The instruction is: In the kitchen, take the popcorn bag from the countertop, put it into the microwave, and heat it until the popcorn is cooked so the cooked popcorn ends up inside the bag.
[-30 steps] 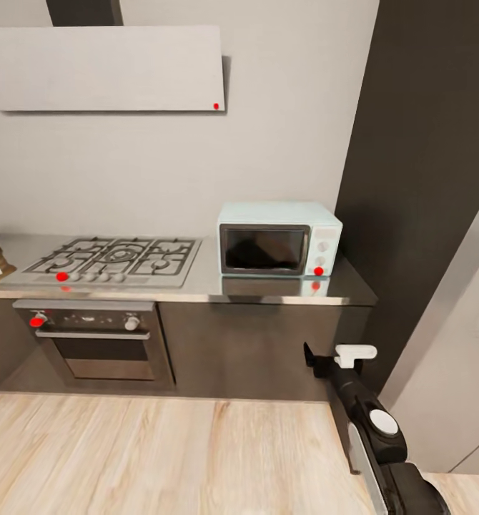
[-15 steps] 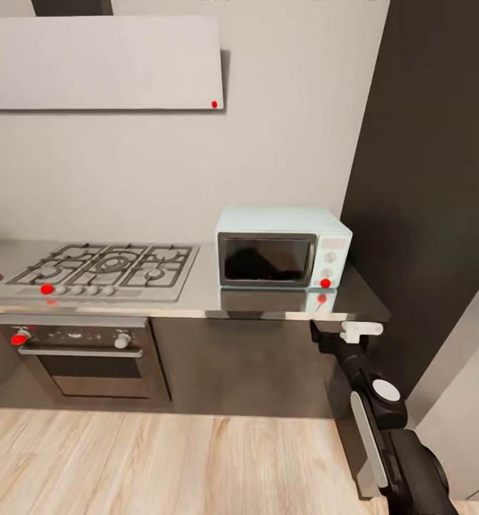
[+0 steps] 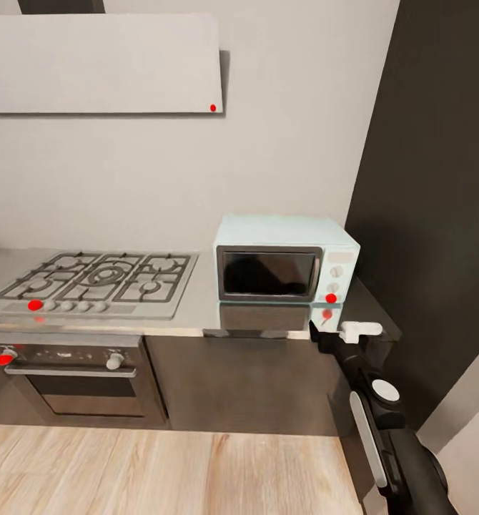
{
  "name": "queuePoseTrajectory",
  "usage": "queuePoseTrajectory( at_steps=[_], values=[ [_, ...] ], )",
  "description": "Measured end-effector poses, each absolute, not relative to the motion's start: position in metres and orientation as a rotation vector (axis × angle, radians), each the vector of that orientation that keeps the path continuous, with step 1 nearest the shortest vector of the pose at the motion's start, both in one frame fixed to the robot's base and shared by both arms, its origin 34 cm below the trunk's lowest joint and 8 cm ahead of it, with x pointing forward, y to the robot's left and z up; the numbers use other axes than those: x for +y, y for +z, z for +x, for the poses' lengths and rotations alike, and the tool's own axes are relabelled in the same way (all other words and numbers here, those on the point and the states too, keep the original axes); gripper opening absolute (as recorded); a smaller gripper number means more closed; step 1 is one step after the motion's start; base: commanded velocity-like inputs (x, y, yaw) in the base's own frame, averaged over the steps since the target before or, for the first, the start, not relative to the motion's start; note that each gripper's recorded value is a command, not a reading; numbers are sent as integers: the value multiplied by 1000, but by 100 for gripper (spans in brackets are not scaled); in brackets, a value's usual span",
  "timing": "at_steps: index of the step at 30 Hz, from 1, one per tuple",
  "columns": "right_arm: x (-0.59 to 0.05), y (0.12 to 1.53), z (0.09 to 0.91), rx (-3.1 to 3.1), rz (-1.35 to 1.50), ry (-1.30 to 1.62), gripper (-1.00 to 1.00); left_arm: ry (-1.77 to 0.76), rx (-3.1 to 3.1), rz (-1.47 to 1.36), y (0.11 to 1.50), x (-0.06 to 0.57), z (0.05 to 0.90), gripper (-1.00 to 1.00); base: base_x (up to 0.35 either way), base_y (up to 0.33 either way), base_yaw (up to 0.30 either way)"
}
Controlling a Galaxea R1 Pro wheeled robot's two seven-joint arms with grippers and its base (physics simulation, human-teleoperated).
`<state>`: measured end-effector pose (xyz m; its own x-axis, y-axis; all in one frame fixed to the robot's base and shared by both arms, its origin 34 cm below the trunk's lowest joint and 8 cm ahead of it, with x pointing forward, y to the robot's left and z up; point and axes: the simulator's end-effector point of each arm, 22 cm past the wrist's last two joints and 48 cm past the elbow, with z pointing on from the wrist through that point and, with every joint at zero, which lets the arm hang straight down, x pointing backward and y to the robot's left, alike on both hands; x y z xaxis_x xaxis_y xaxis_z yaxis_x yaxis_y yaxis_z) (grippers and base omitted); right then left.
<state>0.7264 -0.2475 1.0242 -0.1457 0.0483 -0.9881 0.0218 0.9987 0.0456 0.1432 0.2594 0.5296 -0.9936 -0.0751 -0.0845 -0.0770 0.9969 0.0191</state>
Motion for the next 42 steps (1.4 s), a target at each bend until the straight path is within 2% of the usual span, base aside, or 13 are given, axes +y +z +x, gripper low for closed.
queuePoseTrajectory(
  at_steps=[12,21,42],
  values=[
    [-247,1039,725,1715,53,24,100,32,3055,-116,544,258,141,100,316,0,0],
    [-246,1039,725,1711,55,28,100,36,3051,-114,544,260,142,100,174,0,0],
    [-248,1047,724,1712,57,23,100,30,3045,-103,552,258,143,100,46,-12,0]
  ],
)
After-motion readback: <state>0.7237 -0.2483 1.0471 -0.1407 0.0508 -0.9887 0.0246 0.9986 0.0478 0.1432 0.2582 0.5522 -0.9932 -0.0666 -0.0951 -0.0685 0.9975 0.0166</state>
